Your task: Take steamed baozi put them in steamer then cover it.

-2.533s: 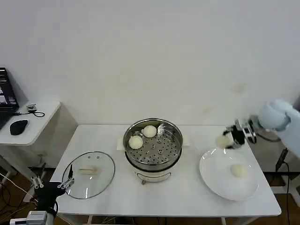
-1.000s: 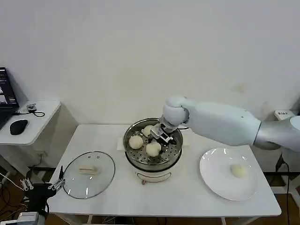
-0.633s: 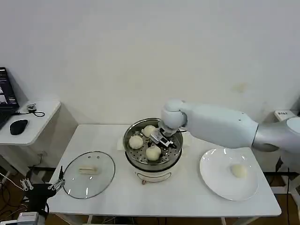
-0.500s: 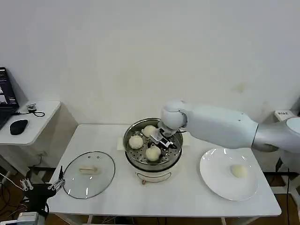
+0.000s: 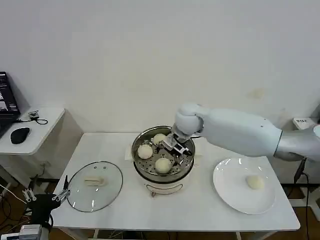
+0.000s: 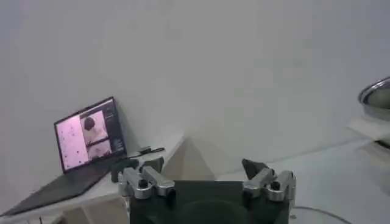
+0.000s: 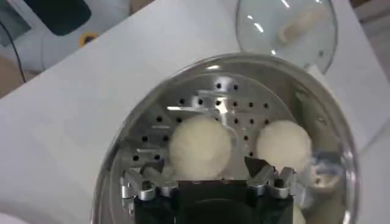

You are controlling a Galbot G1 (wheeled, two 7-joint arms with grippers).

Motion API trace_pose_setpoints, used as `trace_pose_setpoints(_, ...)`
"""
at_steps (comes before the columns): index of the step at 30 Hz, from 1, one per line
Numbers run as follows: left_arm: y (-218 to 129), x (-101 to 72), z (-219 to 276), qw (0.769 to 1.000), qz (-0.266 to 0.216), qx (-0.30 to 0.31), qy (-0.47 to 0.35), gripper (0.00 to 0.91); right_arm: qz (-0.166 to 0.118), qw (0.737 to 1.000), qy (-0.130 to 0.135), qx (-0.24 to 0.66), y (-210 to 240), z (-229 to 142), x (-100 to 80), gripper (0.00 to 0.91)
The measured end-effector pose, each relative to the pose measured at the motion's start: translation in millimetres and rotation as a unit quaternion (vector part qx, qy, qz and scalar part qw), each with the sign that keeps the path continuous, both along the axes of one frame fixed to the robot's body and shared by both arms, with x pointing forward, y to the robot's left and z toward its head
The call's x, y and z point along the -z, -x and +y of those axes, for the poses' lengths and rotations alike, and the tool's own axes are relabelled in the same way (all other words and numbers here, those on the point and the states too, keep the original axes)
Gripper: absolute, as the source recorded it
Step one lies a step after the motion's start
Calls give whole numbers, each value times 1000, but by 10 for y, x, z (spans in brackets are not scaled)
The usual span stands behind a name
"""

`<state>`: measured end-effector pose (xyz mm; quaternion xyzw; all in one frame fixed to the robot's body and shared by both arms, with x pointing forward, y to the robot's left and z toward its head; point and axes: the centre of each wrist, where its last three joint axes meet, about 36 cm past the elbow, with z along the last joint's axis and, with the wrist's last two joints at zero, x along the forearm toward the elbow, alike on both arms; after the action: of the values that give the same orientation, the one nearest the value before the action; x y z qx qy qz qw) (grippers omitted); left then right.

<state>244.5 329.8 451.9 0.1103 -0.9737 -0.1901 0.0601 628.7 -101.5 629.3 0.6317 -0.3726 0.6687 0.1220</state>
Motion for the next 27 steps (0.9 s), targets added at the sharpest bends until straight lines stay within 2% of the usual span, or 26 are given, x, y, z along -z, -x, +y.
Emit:
trace_pose_setpoints(7,-63,-21,11,1000,-4,7,2,907,-27,995,-54,76,-116,-471,-432,907)
trace_pose_setpoints(13,-125,-3,13,1000,-6,16,5,907,-39,984,-68,157,-35,-1091,-574,907)
trace_pose_setpoints(20,-209,14,-1,1000,-11,27,7,907,-43,969,-49,240,253,-1966,-424,907)
trace_pose_setpoints(27,-239,21,-74,999,-12,37,9,907,-42,947,-17,317,552,-2809,-66,907)
